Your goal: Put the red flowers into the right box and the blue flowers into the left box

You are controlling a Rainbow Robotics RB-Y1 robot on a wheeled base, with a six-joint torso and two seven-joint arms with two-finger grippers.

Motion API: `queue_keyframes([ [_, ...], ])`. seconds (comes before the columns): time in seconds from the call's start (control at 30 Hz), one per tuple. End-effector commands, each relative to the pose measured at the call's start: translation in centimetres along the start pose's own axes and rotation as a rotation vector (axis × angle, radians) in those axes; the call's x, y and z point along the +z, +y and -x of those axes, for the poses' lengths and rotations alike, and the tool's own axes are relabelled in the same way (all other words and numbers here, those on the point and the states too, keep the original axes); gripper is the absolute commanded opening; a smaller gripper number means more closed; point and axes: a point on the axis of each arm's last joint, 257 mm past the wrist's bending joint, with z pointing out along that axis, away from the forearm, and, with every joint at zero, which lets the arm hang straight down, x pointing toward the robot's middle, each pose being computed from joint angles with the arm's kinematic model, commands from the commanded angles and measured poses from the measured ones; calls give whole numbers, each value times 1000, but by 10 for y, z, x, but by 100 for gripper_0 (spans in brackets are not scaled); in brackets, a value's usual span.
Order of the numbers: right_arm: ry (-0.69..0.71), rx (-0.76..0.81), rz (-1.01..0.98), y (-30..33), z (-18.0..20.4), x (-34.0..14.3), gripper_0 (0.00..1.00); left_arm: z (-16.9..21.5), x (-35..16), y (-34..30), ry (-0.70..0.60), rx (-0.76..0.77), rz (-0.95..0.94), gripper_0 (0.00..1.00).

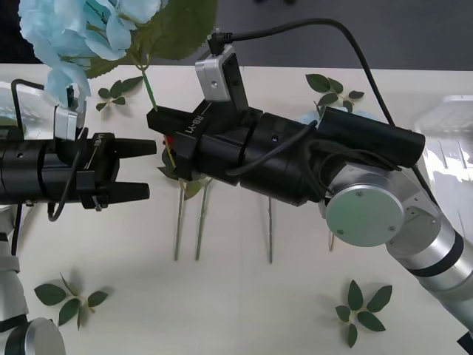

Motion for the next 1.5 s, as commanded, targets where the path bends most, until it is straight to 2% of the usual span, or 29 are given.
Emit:
queue_keyframes([
  [0.03,-18,-45,35,17,9,4,0,-12,11,-7,14,35,-24,100],
  [0.33,-11,-39,40,19,5,5,0,-16,26,-15,37,41,-72,100],
  [0.37,-11,-39,40,19,5,5,0,-17,27,-16,37,41,-75,96],
  [0.47,-11,-39,40,19,5,5,0,-18,29,-17,45,37,-83,62],
  [0.5,-11,-39,40,19,5,5,0,-19,31,-18,43,32,-87,45],
  [0.53,-11,-39,40,19,5,5,0,-19,31,-18,44,32,-88,37],
  [0.57,-11,-39,40,19,5,5,0,-19,32,-19,47,31,-93,23],
  [0.6,-11,-39,40,19,5,5,0,-20,34,-20,48,29,-98,14],
  [0.7,-11,-39,40,19,5,5,0,-21,35,-21,53,29,-104,4],
  [0.83,-11,-39,40,19,5,5,0,-21,38,-22,54,27,-110,0],
  [1.37,-11,-39,40,19,5,5,0,-20,39,-20,51,18,-104,0],
  [1.43,-11,-39,40,19,5,5,6,-20,39,-20,50,18,-103,0],
  [1.47,-11,-39,40,19,5,5,16,-20,39,-20,49,19,-103,0],
  [1.5,-11,-39,40,19,5,5,52,-19,39,-20,48,20,-104,0],
])
